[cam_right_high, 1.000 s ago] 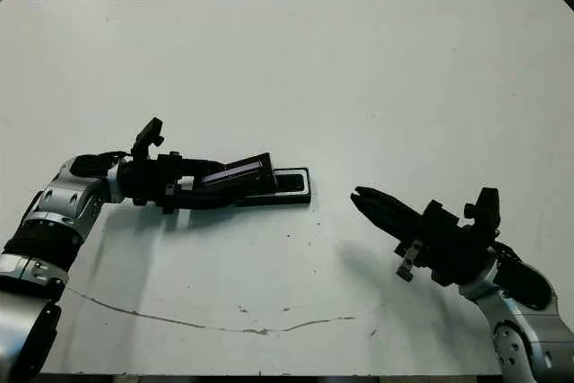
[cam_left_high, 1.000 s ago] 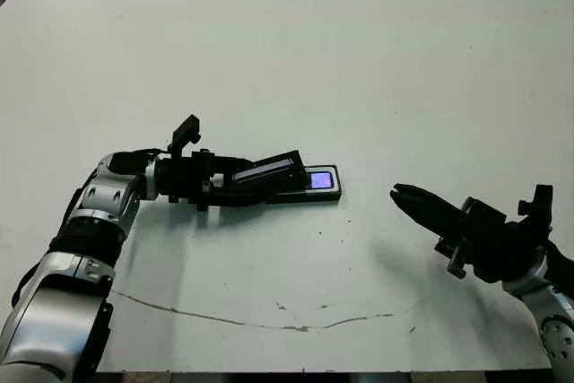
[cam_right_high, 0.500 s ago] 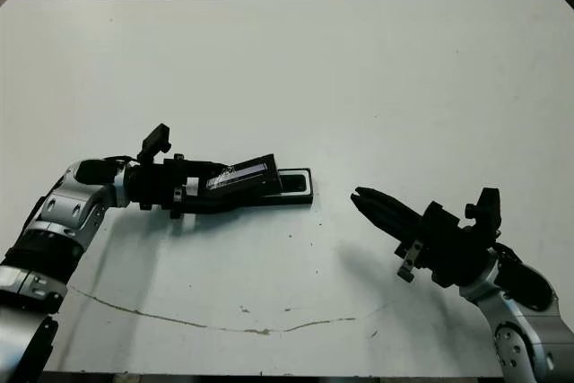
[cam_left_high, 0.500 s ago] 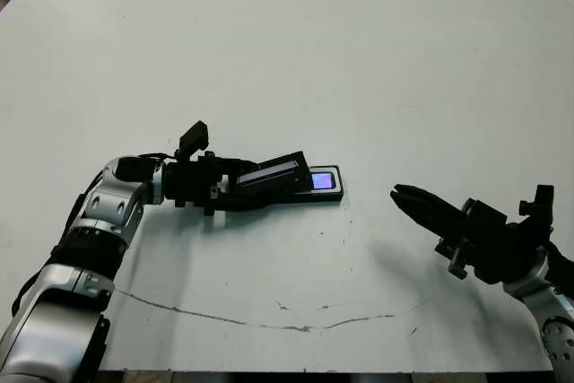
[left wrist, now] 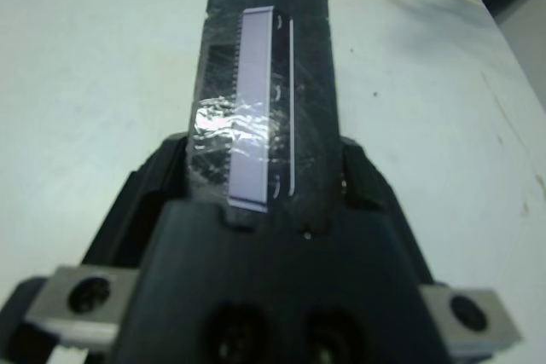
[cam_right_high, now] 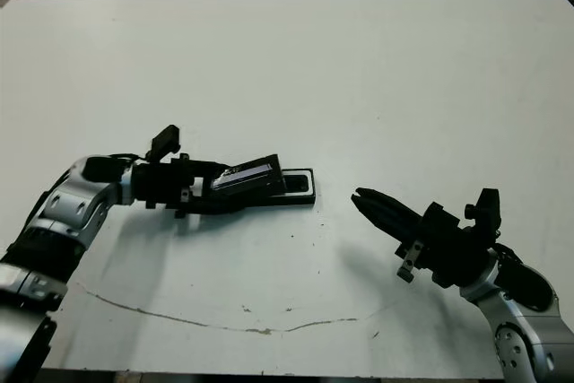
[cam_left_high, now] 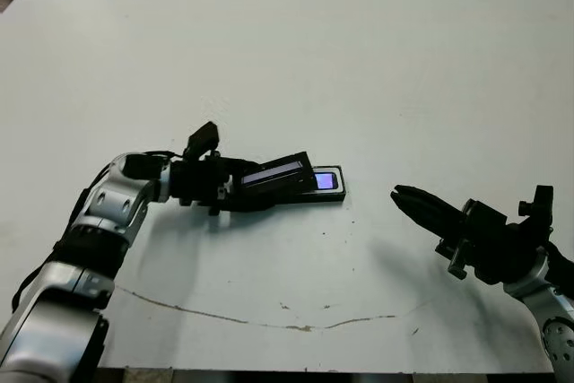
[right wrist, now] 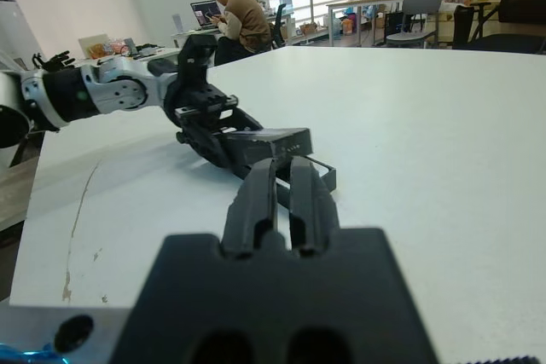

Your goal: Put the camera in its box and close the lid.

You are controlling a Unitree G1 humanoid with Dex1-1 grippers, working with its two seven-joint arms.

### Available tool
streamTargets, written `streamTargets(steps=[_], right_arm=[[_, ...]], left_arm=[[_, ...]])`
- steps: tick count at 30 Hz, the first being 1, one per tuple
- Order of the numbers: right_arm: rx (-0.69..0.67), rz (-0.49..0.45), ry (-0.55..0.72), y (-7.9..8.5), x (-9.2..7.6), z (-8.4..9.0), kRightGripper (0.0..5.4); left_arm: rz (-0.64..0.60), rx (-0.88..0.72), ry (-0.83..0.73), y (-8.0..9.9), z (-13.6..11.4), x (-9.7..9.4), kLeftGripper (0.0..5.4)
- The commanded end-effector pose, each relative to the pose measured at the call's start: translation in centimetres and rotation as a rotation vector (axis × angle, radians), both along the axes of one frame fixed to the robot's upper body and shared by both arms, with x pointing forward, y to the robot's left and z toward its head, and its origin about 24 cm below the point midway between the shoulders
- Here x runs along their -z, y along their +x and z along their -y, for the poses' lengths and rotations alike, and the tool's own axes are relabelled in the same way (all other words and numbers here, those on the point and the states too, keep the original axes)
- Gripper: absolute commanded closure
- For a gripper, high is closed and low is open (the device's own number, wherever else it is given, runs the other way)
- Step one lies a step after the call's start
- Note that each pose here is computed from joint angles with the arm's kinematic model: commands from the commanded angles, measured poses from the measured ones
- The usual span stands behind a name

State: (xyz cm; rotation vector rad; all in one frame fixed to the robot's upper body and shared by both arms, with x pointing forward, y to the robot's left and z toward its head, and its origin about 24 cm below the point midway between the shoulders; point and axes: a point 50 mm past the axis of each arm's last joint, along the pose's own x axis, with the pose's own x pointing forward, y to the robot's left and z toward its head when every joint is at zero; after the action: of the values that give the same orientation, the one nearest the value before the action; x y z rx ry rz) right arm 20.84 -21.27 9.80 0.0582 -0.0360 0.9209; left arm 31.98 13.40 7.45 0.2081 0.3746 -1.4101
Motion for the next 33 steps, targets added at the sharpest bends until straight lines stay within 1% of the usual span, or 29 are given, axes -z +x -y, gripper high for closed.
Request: streamTargets(steps=[1, 11, 17, 20, 23, 29, 33], right_arm=[[0.006, -0.019, -0.015, -0.1, 0.3, 0.3, 5.40], [-0.007, 0.010, -0.011, -0.1, 0.2, 0.4, 5.40], [0.004, -0.026, -0.008, -0.2, 0.4, 0.4, 5.40], [0.010, -0.015, -0.024, -0.2, 0.4, 0.4, 5.40], [0.009, -0.012, -0.008, -0.2, 0.4, 0.4, 5.40], [0.010, -0.010, -0.008, -0.3, 0.4, 0.3, 5.40], [0.006, -0.008, -0.009, -0.3, 0.3, 0.4, 5.40]], left_arm=[[-0.143, 0.039, 0.099, -0.9, 0.9, 3.6, 2.58], [-0.142, 0.083, 0.197, 0.2, 2.0, 3.5, 2.58], [-0.123, 0.105, 0.238, 0.6, 2.6, 3.0, 2.58], [-0.126, 0.111, 0.250, 0.7, 2.9, 2.9, 2.58], [-0.111, 0.118, 0.253, 0.7, 3.2, 2.8, 2.58], [-0.084, 0.140, 0.236, 0.4, 4.6, 3.1, 2.58], [-0.106, 0.145, 0.240, 0.2, 5.4, 3.5, 2.58]])
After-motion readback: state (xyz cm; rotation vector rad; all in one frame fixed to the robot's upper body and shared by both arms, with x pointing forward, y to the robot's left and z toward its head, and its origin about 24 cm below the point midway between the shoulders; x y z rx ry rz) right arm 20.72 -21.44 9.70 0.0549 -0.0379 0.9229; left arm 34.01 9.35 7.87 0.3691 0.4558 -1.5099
